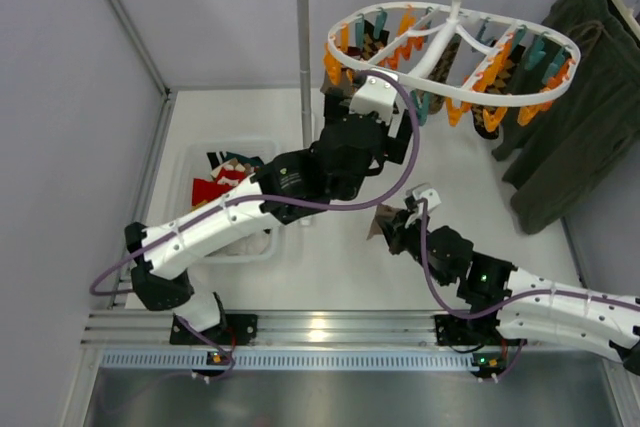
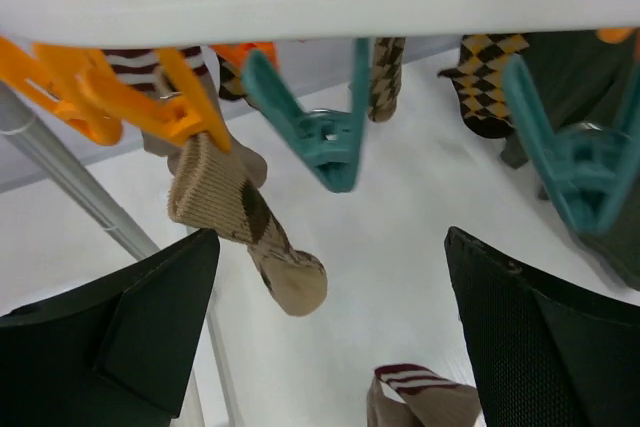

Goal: Remove the socks clipped to the hanger

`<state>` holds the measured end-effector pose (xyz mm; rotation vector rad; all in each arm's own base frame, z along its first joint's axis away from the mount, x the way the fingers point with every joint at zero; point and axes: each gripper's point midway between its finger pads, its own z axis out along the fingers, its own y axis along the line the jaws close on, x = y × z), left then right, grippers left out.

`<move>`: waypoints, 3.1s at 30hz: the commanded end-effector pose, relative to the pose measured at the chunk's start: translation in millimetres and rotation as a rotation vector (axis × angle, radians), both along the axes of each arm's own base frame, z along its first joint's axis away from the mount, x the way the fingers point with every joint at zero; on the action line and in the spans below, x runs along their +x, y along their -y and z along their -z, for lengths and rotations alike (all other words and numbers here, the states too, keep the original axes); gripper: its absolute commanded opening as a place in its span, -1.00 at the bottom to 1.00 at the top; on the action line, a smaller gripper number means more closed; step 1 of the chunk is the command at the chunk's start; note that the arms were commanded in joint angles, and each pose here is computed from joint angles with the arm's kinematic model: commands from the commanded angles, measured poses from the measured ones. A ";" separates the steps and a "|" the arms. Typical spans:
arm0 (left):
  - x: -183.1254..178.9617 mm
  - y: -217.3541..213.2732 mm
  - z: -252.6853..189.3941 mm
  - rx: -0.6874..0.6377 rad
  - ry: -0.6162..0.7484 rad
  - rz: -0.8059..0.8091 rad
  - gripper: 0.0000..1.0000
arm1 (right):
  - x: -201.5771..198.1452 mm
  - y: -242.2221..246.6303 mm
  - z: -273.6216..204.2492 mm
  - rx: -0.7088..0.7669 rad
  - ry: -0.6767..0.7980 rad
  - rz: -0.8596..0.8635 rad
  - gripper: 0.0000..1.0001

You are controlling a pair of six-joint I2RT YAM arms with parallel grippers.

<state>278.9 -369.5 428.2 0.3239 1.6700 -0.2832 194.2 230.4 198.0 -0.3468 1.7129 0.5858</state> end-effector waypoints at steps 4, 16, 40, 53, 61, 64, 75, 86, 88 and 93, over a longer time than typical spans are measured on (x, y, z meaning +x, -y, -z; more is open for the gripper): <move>-17.0 -88.0 6.3 -0.064 0.002 -0.174 0.97 | -11.0 -35.3 -29.6 0.010 0.035 -0.149 -1.00; -69.3 -299.7 61.3 -0.128 -0.061 -0.511 0.97 | -24.7 -133.3 -83.8 0.031 0.091 -0.475 -1.00; -80.8 -366.0 97.0 -0.179 -0.031 -0.730 0.97 | 82.4 -325.4 -83.0 -0.093 -0.049 -0.533 0.32; -63.2 -271.3 109.4 -0.214 -0.185 -0.363 0.97 | -6.2 -169.7 -119.4 -0.019 -0.072 -0.541 0.75; -59.8 -205.0 115.9 -0.248 -0.276 -0.130 0.97 | -7.7 -39.9 -106.6 -0.058 -0.018 -0.213 0.86; -60.8 -198.8 117.7 -0.243 -0.292 -0.106 0.97 | -0.5 5.6 -88.3 -0.089 -0.027 -0.054 0.87; -69.3 -203.2 127.6 -0.245 -0.304 -0.083 0.97 | 35.9 40.8 -66.3 -0.007 0.097 0.018 0.98; -74.3 -196.5 136.6 -0.222 -0.328 -0.034 0.97 | 84.7 -0.1 -94.7 0.084 0.183 -0.126 0.94; -75.0 -195.9 136.3 -0.226 -0.330 -0.031 0.97 | 100.1 2.0 -103.0 0.105 0.218 -0.110 0.75; -73.6 -196.7 127.4 -0.251 -0.319 -0.041 0.97 | 105.1 -16.9 -111.5 0.146 0.248 -0.188 -0.35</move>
